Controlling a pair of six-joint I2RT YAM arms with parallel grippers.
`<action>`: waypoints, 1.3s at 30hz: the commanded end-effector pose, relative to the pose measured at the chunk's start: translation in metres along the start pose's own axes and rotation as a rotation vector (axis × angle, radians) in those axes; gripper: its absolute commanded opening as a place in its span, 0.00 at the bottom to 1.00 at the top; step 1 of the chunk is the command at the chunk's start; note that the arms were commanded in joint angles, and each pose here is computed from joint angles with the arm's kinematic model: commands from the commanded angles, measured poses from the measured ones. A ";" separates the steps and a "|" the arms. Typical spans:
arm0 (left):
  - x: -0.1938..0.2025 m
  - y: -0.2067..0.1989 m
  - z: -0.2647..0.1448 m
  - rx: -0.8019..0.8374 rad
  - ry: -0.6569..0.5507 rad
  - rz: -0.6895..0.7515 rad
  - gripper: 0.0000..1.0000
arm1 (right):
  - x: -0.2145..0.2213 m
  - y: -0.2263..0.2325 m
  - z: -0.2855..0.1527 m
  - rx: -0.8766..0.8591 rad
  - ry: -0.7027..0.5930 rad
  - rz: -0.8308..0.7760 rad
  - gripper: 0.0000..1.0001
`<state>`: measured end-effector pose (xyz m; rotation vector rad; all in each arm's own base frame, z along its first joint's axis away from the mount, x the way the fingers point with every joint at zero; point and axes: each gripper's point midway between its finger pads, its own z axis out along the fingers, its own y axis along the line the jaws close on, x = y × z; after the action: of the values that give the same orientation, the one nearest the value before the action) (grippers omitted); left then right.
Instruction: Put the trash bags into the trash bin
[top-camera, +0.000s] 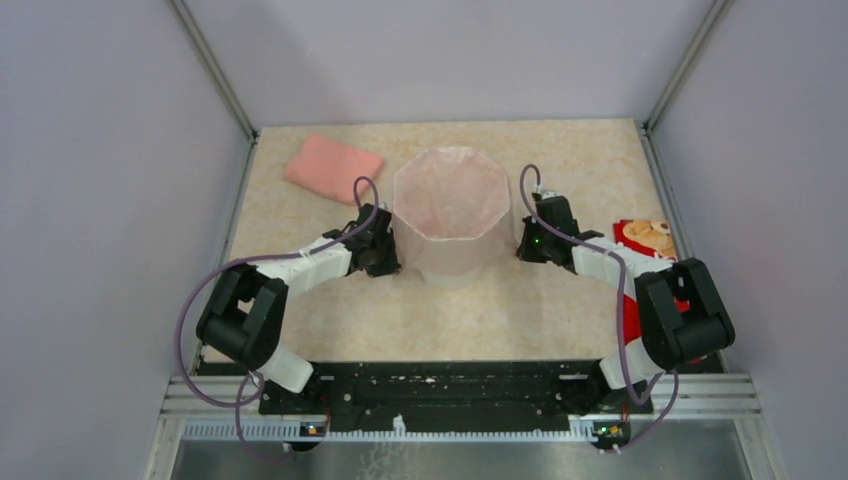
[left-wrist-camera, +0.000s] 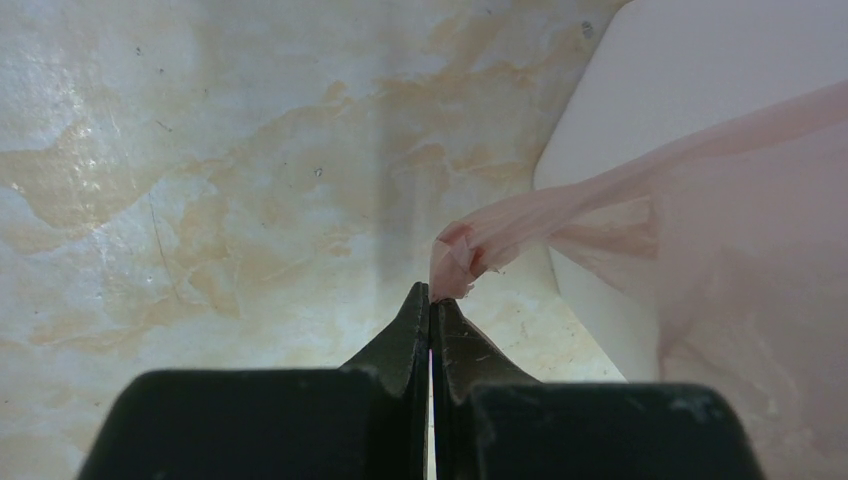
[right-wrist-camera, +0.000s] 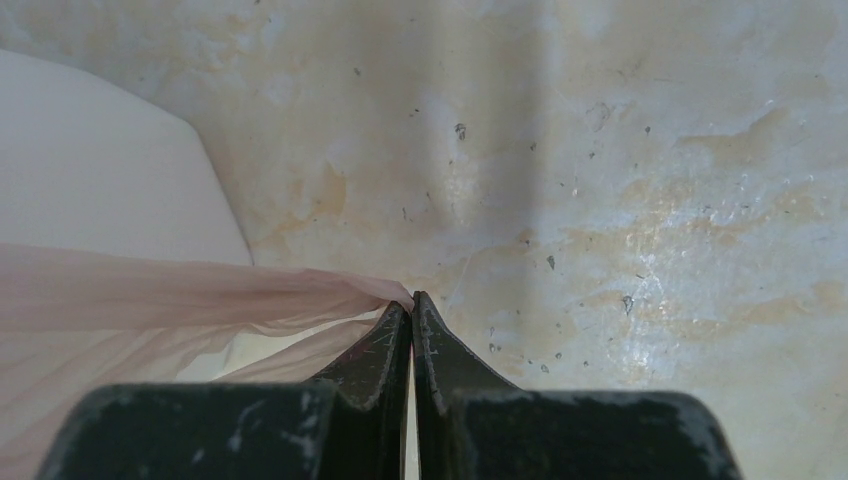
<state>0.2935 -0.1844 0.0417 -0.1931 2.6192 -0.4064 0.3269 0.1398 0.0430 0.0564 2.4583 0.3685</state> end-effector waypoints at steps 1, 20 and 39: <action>0.003 0.006 0.009 -0.010 -0.002 -0.012 0.00 | 0.000 -0.012 0.006 0.044 -0.016 -0.013 0.00; -0.021 -0.015 -0.028 0.064 -0.068 0.009 0.29 | -0.045 0.007 -0.051 0.022 -0.089 -0.013 0.30; -0.059 -0.026 -0.078 0.078 -0.192 0.064 0.38 | -0.166 0.068 -0.206 -0.084 -0.370 -0.073 0.89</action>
<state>0.3013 -0.1741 0.1110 -0.1634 2.4841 -0.4127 0.3395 0.1292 0.2714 0.0451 2.1286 0.3752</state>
